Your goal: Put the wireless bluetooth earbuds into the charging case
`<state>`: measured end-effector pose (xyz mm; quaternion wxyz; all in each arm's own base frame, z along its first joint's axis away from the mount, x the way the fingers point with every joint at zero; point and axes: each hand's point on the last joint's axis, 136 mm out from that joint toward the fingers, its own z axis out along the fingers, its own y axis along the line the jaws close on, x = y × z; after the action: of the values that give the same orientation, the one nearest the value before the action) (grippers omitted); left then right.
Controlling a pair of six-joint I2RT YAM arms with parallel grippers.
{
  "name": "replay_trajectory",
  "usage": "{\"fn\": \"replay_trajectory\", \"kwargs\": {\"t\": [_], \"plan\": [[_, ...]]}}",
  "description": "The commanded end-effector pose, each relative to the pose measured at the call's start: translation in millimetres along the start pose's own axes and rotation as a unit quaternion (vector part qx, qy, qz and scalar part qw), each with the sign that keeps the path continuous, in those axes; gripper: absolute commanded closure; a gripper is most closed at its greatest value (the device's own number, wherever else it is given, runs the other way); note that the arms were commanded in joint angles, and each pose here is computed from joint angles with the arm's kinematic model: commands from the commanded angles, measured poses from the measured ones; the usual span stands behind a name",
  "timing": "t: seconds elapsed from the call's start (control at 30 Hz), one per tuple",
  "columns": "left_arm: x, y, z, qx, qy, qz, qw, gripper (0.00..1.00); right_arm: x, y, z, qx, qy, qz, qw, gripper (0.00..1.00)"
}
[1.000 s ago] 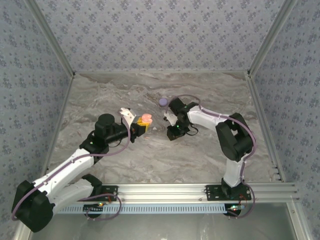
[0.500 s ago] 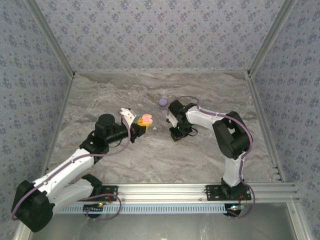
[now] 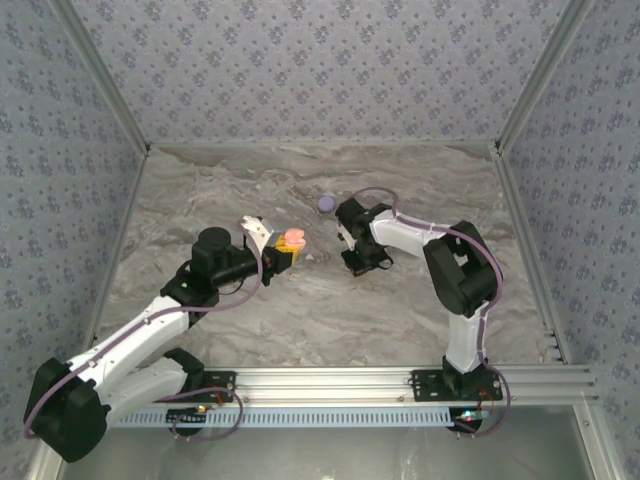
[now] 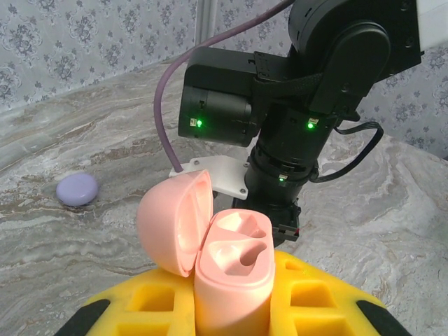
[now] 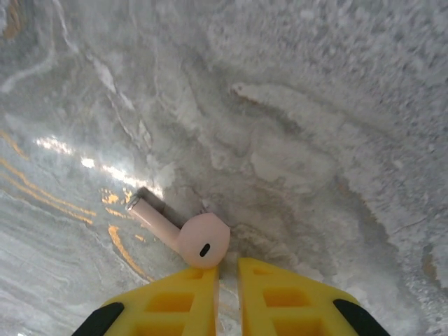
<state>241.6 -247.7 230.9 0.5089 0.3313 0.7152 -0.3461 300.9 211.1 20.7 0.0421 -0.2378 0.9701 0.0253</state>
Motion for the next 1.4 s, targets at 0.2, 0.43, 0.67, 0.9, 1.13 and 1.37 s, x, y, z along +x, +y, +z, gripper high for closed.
{"fn": "replay_trajectory", "kwargs": {"t": [0.2,0.43,0.67,0.9,1.13,1.37], "plan": [[-18.4,-7.1,-0.4,0.012,-0.022,0.018,1.0,0.84,-19.5,2.1,5.8,0.002,-0.007,0.015,1.0,0.85],[-18.2,-6.2,0.0,0.011,-0.023,0.018,1.0,0.84,-32.7,-2.8,6.0,0.021,-0.018,0.018,0.999,0.85],[-17.6,-6.7,0.0,0.012,-0.022,0.017,1.0,0.84,-45.8,-0.5,3.3,0.021,-0.031,0.02,0.999,0.85],[-18.5,-6.6,-0.3,0.011,-0.024,0.018,1.0,0.84,-50.3,1.8,-8.7,0.018,-0.046,0.024,0.998,0.81],[-20.0,-7.1,-1.4,0.011,-0.025,0.02,0.999,0.84,-49.6,5.1,-30.3,0.003,-0.063,0.041,0.997,0.76],[-20.0,-6.6,-1.8,0.009,-0.025,0.021,0.999,0.84,-53.4,19.3,-36.5,-0.034,-0.07,0.077,0.994,0.64]]}}
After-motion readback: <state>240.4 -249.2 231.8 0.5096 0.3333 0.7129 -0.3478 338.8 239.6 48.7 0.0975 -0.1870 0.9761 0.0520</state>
